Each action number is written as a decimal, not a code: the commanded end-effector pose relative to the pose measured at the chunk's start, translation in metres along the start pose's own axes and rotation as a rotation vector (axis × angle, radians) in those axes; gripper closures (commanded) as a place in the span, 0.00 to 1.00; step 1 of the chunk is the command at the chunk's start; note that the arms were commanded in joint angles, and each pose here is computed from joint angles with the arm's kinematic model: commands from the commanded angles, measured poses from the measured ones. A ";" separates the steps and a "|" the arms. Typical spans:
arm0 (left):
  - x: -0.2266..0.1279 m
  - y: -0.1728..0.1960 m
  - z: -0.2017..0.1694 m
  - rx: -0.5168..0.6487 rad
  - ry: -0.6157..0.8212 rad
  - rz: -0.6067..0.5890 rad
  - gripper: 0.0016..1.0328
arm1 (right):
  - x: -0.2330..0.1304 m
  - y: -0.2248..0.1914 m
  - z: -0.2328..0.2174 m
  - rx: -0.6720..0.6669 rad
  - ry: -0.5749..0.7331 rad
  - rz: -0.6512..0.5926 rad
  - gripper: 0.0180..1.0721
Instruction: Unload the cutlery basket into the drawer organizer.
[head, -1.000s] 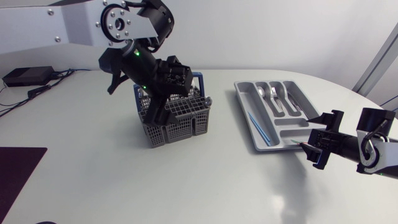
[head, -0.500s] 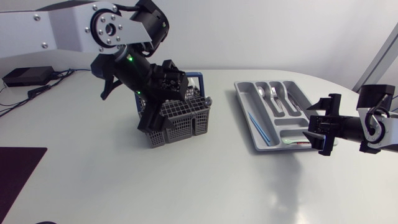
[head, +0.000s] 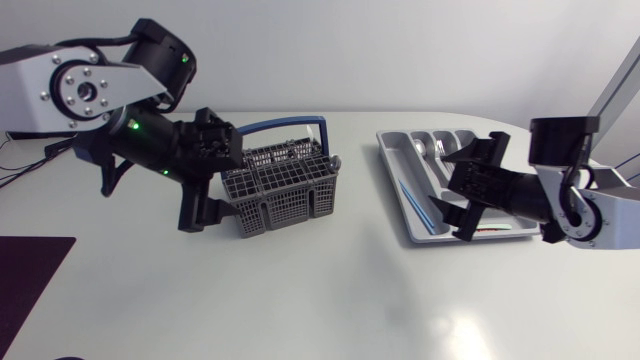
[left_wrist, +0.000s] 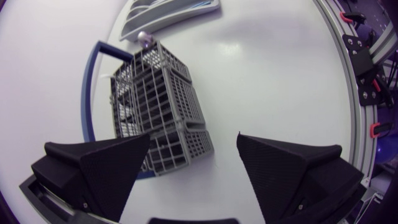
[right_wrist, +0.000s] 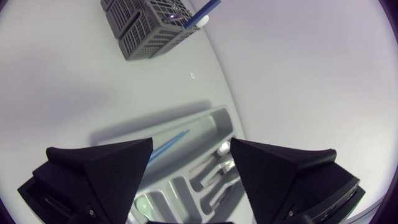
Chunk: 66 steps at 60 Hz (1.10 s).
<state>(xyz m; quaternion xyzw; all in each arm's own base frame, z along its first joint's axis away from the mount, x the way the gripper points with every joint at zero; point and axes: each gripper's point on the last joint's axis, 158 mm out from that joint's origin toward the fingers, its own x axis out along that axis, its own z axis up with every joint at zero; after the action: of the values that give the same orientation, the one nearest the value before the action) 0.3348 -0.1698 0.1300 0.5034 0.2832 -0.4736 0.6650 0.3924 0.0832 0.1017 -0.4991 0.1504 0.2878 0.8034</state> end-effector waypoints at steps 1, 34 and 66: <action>-0.001 -0.007 -0.024 -0.106 0.023 0.009 0.16 | 0.018 0.011 0.021 0.105 -0.023 0.022 0.46; 0.058 0.033 -0.118 -0.396 0.059 0.191 0.79 | 0.110 0.043 0.098 0.239 -0.122 0.063 0.91; 0.086 0.072 -0.116 -0.477 -0.025 0.281 0.79 | 0.134 0.057 0.140 0.261 -0.221 0.063 0.91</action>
<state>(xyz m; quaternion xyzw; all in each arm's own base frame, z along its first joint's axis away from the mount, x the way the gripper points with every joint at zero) 0.4369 -0.0859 0.0417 0.3730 0.3145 -0.3049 0.8179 0.4667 0.2587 0.0527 -0.3642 0.1194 0.3293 0.8629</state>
